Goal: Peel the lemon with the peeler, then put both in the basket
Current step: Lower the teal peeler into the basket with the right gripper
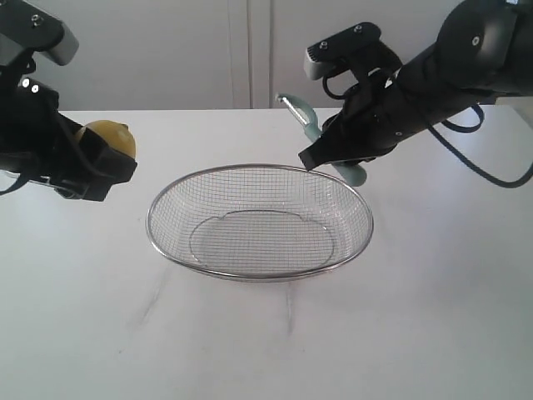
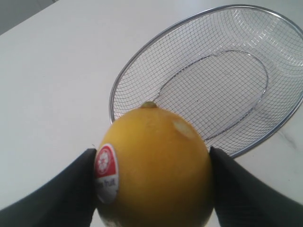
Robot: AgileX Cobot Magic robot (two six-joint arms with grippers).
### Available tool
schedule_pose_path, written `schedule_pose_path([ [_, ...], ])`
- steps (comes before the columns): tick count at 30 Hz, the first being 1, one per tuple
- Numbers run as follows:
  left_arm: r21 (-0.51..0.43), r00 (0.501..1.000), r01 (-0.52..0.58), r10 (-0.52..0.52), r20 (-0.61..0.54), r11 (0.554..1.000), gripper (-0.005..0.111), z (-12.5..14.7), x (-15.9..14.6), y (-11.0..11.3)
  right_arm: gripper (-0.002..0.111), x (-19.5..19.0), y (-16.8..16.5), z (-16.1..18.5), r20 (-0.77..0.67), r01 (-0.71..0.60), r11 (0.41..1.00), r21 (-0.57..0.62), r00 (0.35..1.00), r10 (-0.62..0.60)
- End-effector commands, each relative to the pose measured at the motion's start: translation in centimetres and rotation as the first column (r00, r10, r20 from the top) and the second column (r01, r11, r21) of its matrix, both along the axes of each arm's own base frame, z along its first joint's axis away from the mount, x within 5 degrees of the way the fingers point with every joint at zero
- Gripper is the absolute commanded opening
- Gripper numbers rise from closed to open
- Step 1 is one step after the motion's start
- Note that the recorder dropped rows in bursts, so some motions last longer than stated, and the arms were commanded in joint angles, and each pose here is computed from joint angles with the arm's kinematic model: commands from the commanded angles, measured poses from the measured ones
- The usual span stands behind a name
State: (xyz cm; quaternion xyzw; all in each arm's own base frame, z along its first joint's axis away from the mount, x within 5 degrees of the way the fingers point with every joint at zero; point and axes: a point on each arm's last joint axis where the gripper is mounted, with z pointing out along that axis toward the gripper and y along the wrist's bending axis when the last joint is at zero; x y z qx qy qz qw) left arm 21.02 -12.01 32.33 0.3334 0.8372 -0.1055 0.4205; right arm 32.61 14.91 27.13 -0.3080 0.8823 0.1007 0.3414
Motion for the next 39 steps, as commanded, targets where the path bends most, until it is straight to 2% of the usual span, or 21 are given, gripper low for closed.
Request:
schedule_pose_path([
  [1,-0.006,1.0,-0.009,0.009,0.017,1.0,0.0,0.4,0.1,0.1,0.0,0.9,0.1,-0.5,0.033,0.011,1.0,-0.002,0.999,-0.011],
  [13,-0.009,1.0,-0.011,0.011,0.021,1.0,0.0,0.5,0.1,0.1,0.0,1.9,0.6,-3.8,-0.05,0.019,1.0,-0.02,0.999,-0.02],
  [19,-0.011,1.0,-0.011,0.012,0.024,1.0,0.0,0.5,0.1,0.1,0.0,1.6,2.1,-6.1,-0.133,-0.04,0.998,-0.056,0.991,0.032],
  [24,-0.011,1.0,-0.011,0.012,0.024,1.0,0.0,0.5,0.1,0.1,0.0,1.3,3.4,-7.9,-0.139,-0.164,0.979,-0.119,0.979,0.148],
  [36,-0.011,1.0,-0.011,0.012,0.024,1.0,0.0,0.5,0.1,0.1,0.0,2.6,3.7,-11.2,-0.129,-0.148,0.979,-0.143,0.983,0.13],
  [38,-0.011,1.0,-0.011,0.012,0.024,1.0,0.0,0.5,0.1,0.1,0.003,2.7,3.7,-11.3,-0.123,-0.145,0.979,-0.143,0.984,0.128],
  [39,-0.011,1.0,-0.011,0.012,0.024,1.0,0.0,0.5,0.1,0.1,0.007,2.7,3.7,-11.3,-0.123,-0.145,0.979,-0.143,0.984,0.128],
])
